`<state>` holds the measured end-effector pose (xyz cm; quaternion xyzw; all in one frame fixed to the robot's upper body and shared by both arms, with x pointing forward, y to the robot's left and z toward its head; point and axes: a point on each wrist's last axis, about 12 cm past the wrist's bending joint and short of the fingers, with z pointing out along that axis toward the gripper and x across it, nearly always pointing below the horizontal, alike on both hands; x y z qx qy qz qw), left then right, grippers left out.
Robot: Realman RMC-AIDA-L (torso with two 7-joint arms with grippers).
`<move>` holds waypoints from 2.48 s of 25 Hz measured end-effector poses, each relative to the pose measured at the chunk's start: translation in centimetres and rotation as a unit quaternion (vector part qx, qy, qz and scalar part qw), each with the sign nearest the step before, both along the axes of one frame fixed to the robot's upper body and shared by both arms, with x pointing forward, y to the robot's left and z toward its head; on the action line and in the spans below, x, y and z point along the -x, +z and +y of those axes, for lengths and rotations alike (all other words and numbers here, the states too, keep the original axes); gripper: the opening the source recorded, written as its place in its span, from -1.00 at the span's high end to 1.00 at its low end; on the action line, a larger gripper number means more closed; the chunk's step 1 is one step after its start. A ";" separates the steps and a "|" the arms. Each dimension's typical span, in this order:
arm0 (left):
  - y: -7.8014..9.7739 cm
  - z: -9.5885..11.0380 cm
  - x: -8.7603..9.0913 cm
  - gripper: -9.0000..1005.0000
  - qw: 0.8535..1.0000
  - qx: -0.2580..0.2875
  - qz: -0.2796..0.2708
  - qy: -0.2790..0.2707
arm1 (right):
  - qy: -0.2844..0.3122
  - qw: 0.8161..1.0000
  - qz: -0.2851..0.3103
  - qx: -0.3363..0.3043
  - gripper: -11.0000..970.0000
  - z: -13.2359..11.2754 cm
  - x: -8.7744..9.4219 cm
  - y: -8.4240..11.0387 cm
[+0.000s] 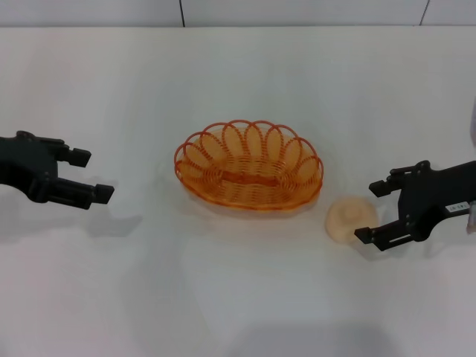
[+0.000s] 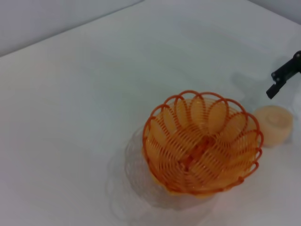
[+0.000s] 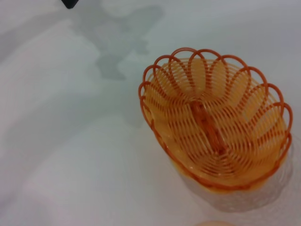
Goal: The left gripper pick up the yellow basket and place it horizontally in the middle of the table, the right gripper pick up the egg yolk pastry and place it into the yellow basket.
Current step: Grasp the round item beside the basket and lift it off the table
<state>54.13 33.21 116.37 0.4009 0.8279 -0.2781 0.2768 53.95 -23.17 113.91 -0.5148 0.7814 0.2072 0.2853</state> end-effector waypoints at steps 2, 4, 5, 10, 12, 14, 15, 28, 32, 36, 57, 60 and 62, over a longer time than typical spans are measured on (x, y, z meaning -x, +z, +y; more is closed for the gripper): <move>0.1 -0.1 -0.1 -0.72 1.000 0.002 -0.002 0.000 | -0.001 1.000 -0.005 0.001 -0.74 0.2 -0.1 -0.1; 0.1 -0.3 -0.2 -0.72 1.000 0.003 -0.003 -0.001 | -0.002 1.000 -0.008 0.002 -0.74 0.3 -0.2 -0.2; 0.1 -0.3 -0.2 -0.72 1.000 0.004 -0.003 -0.002 | -0.004 1.000 -0.009 0.002 -0.74 0.3 -0.3 -0.2; 0.1 -0.4 -0.3 -0.72 1.000 0.005 -0.003 -0.001 | -0.004 1.000 -0.010 0.004 -0.74 0.6 -0.6 -0.6; 0.1 -0.4 -0.3 -0.72 1.000 0.005 -0.003 0.000 | -0.003 1.000 -0.010 0.004 -0.73 0.8 -0.6 -0.7; 0.1 -0.4 -0.3 -0.72 1.000 0.005 -0.003 0.000 | -0.002 1.000 -0.011 0.005 -0.73 0.9 -0.6 -0.8; 0.0 -0.4 -0.3 -0.72 1.000 0.005 -0.003 0.001 | -0.001 1.000 -0.012 0.006 -0.73 1.0 -0.6 -0.9; -0.1 -0.3 -0.5 -0.72 1.000 0.002 -0.004 0.006 | 0.009 1.000 -0.008 0.011 -0.33 1.5 -0.5 -1.3; -0.1 -0.3 -0.5 -0.72 1.000 0.002 -0.005 0.007 | 0.008 1.000 -0.006 0.011 -0.05 1.5 -0.6 -1.3; -0.1 -0.3 -0.5 -0.72 1.000 0.002 -0.005 0.008 | 0.005 1.000 -0.005 0.010 0.20 1.4 -0.6 -1.3; -0.4 -0.2 -0.4 -0.72 1.000 0.002 -0.006 0.016 | 0.009 1.000 -0.012 0.001 0.52 1.8 -0.7 -0.4; -0.4 -0.2 -0.4 -0.72 1.000 0.002 -0.006 0.017 | 0.007 1.000 -0.011 0.001 0.56 1.7 -0.7 -0.4; -0.4 -0.2 -0.4 -0.72 1.000 0.002 -0.006 0.017 | 0.007 1.000 -0.011 0.001 0.59 1.7 -0.7 -0.4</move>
